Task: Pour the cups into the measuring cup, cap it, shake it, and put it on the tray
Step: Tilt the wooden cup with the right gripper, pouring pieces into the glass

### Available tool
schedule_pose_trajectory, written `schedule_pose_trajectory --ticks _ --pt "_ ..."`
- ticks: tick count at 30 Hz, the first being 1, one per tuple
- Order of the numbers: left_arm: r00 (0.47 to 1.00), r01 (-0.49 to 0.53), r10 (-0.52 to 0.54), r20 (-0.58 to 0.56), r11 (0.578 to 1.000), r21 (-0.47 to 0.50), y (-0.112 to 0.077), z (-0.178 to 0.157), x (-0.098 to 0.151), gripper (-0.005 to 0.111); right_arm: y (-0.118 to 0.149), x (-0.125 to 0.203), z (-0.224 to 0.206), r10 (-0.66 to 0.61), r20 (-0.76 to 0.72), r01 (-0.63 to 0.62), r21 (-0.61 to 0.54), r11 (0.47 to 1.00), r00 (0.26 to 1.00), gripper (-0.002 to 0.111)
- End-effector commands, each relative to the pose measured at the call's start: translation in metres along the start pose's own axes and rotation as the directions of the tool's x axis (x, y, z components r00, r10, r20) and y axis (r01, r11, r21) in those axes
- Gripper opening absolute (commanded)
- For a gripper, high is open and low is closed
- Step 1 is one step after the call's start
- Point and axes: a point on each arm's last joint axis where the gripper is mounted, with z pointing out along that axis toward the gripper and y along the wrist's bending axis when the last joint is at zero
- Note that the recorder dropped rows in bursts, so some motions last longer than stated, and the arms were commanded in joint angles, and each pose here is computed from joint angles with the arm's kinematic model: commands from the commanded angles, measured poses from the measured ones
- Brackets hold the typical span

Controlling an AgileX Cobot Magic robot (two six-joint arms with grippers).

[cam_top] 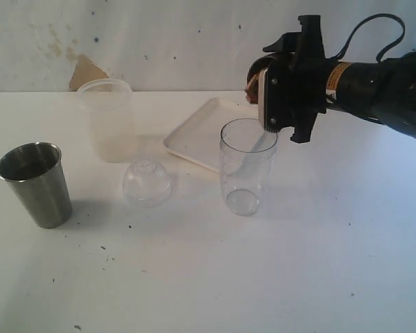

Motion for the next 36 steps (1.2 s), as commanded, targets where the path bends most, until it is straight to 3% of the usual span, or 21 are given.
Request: schedule_pose_trajectory --ticks 1,9,14,27,32,36 --pt "1.0 0.004 -0.004 0.019 1.0 0.006 -0.0004 -0.0006 -0.0022 0.001 -0.001 -0.0009 0.0024 -0.092 0.016 0.092 0.017 0.996 0.996 0.0" --pt "1.0 -0.001 0.001 0.019 1.0 0.006 -0.0004 -0.0006 -0.0022 0.001 -0.0006 -0.0019 0.0035 -0.126 0.03 0.126 0.027 0.992 0.992 0.0" --pt "1.0 -0.001 0.001 0.019 1.0 0.006 -0.0004 -0.0006 -0.0022 0.001 -0.0009 -0.0021 0.0035 -0.212 0.03 0.211 0.033 0.977 0.977 0.0" --pt "1.0 -0.001 0.001 0.019 1.0 0.006 -0.0004 -0.0006 -0.0022 0.001 0.0 -0.0085 0.0037 -0.399 0.071 0.396 0.051 0.917 0.914 0.0" --pt "1.0 -0.001 0.001 0.019 1.0 0.006 -0.0004 -0.0006 -0.0022 0.001 -0.0002 -0.0088 0.0036 -0.414 0.074 0.41 0.056 0.91 0.908 0.0" --pt "1.0 -0.001 0.001 0.019 1.0 0.006 -0.0004 -0.0006 -0.0022 0.001 -0.0002 -0.0088 0.0036 -0.49 0.069 0.486 0.062 0.872 0.869 0.0"
